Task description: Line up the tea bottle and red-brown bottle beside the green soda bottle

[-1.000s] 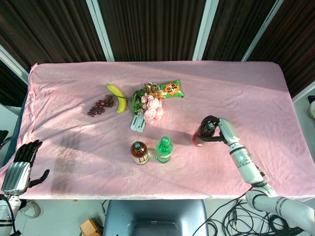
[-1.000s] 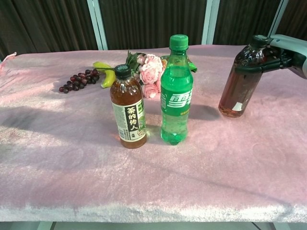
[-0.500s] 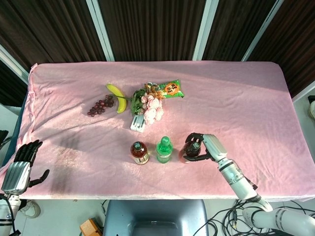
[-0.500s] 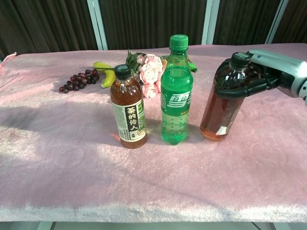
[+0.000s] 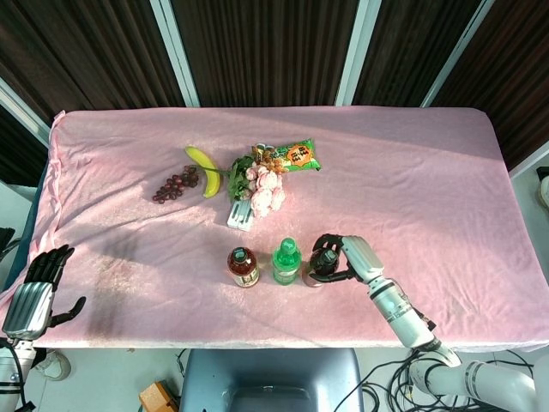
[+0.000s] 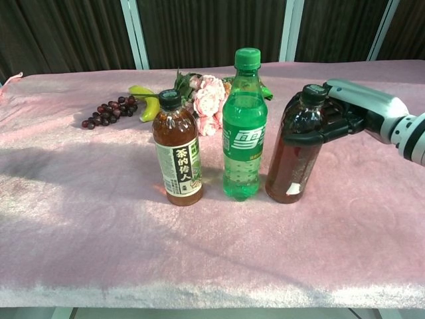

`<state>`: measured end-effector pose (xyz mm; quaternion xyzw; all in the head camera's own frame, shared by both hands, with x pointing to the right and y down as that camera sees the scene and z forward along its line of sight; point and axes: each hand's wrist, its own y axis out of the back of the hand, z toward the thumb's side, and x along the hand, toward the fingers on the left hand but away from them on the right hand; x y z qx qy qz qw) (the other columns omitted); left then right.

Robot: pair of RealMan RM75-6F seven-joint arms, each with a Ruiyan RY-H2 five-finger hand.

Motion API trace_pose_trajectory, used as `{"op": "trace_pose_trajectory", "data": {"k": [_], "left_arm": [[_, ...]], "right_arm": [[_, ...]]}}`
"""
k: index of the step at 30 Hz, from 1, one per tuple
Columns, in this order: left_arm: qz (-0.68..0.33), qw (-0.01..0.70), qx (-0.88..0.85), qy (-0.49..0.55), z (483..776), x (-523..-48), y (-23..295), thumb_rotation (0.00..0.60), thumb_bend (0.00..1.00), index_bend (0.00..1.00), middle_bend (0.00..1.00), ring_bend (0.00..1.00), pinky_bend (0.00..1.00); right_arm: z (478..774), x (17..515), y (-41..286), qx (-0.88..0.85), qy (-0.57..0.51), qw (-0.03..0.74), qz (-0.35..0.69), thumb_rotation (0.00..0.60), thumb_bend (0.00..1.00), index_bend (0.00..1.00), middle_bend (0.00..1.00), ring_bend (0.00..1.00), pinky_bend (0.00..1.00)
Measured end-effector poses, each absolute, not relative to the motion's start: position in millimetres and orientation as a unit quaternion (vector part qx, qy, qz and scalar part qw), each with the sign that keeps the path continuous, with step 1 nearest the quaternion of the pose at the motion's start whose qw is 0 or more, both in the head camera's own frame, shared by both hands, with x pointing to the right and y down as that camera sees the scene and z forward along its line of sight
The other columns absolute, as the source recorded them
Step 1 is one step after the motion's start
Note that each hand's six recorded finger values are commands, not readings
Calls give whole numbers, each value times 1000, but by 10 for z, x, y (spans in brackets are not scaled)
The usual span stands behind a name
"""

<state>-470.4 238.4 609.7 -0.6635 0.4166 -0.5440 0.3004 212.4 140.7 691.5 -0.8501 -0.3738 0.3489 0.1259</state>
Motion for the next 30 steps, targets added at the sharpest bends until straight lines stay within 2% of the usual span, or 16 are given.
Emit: {"op": "trace_pose_trajectory", "data": {"k": [4,9,11,17,22,25,29,30], "left_arm": [[-545,301,-664,415,6102,-4700,2383,600,302,0,23,0,0],[-545,301,-664,414,6110,-4694,2385,600,305,0,24,0,0],[-545,302,-664,413,6109,-4690,2385,600,305,0,24,0,0],[-545,302,-663,414,6103,-4692,2386,600,305,0,24,0,0],[-545,307,-661,414,6079,-4693,2396,600,305,0,24,0,0],[-546,314,-657,415,6038,-4704,2413,600,312,0,23,0,0],[-552,334,-645,409,5971,-4703,2462,600,333,0,17,0,0],[-554,338,-644,406,5963,-4697,2479,600,333,0,16,0,0]], "right_arm": [[6924,2142,1411,-852,-369,121,352,600,300,607,490,518,648],[6926,2155,1423,-857,-356,111,355,600,295,259,244,300,548],[6913,2166,1424,-860,-349,114,356,600,290,162,182,236,513],[6825,2200,1409,-860,-352,125,347,600,283,11,94,150,445],[6685,2282,1416,-860,-350,143,342,600,267,0,22,69,358],[6566,2433,1466,-856,-336,171,354,600,263,0,0,4,269],[6383,2860,1634,-831,-285,229,418,600,262,0,0,0,58],[6341,2965,1682,-822,-273,243,436,600,262,0,0,0,36]]}}
